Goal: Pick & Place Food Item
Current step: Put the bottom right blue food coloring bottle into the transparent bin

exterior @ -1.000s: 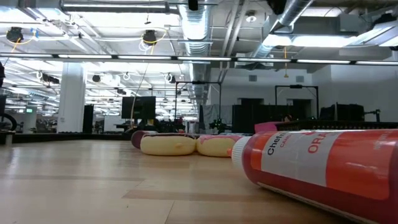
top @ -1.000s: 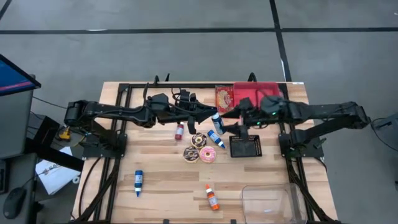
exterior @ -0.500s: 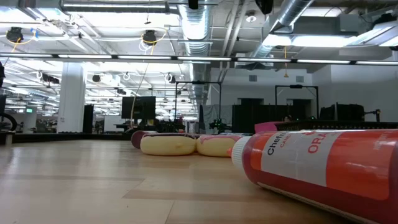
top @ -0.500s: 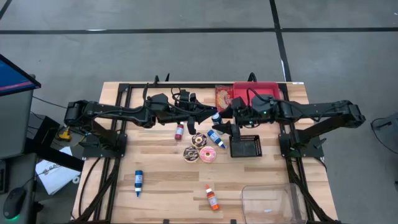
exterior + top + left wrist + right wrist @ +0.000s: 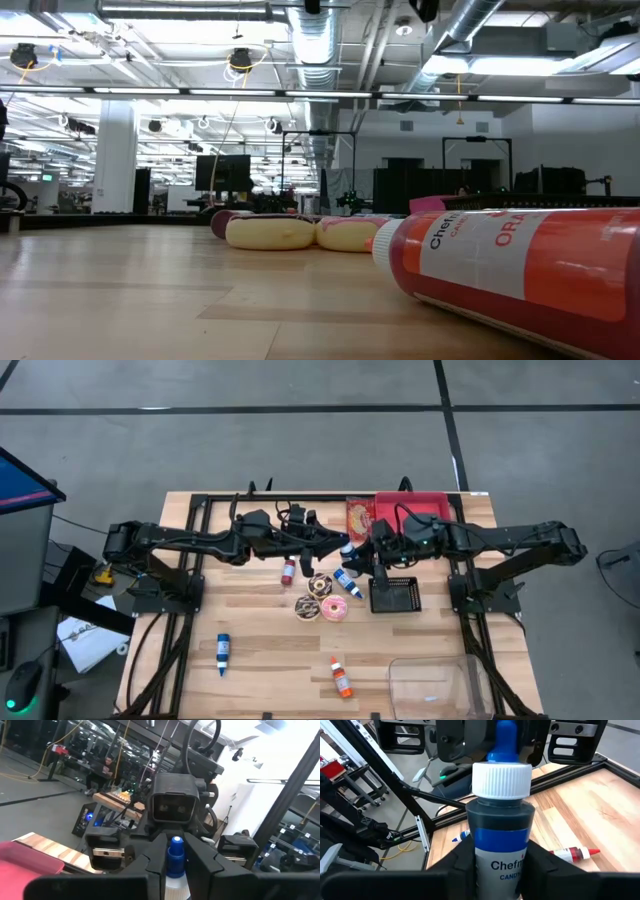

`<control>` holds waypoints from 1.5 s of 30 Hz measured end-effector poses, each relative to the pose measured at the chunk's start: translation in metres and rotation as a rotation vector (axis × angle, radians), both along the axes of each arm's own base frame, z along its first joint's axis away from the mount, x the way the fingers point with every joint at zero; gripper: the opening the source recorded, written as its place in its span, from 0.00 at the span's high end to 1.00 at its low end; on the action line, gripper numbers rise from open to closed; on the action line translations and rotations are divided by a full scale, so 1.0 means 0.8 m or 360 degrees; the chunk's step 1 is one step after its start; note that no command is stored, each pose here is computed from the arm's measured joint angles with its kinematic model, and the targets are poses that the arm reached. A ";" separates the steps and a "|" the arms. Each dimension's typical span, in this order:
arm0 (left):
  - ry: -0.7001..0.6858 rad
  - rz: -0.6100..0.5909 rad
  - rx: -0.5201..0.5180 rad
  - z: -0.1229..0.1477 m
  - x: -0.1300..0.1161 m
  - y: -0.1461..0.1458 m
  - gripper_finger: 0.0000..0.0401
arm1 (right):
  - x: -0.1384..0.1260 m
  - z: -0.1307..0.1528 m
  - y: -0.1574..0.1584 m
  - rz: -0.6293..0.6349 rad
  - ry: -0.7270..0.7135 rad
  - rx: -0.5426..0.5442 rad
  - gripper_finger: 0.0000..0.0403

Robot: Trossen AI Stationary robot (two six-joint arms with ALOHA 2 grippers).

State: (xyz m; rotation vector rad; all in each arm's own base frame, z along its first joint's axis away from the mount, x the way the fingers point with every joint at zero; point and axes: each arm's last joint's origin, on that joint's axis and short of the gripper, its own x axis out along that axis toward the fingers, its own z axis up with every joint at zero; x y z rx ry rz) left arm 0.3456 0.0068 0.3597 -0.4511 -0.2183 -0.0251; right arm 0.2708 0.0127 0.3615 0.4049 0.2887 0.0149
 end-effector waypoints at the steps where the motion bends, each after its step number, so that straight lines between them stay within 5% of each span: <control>1: -0.0012 -0.0017 0.0008 0.001 0.000 0.000 0.89 | 0.000 0.000 0.000 0.0002 -0.0004 -0.0003 0.80; 9: -0.0264 -0.0022 0.0047 0.034 -0.022 0.004 0.74 | -0.001 -0.005 -0.001 -0.0006 0.0062 0.0009 0.73; 14: -0.0385 0.0127 0.0232 0.067 -0.057 0.020 0.66 | -0.005 -0.012 0.000 -0.0007 0.0178 0.0063 0.73; 20: -0.0159 0.0300 0.0339 0.091 -0.117 0.041 0.61 | -0.034 -0.038 0.032 0.0210 0.0687 0.0291 0.73; 28: 0.0164 0.0268 0.0260 0.075 -0.163 0.036 0.61 | -0.092 -0.052 0.143 0.0515 0.1209 0.0595 0.73; 35: 0.0266 0.0203 0.0137 0.027 -0.167 0.028 0.60 | -0.144 -0.061 0.215 0.0118 0.1372 0.0933 0.73; 40: 0.0251 0.0157 0.0070 -0.002 -0.161 0.022 0.60 | -0.170 -0.097 0.258 -0.0416 0.1627 0.1191 0.73; 45: 0.0196 0.0133 0.0031 -0.016 -0.158 0.019 0.60 | -0.152 -0.140 0.299 -0.0526 0.1819 0.1261 0.73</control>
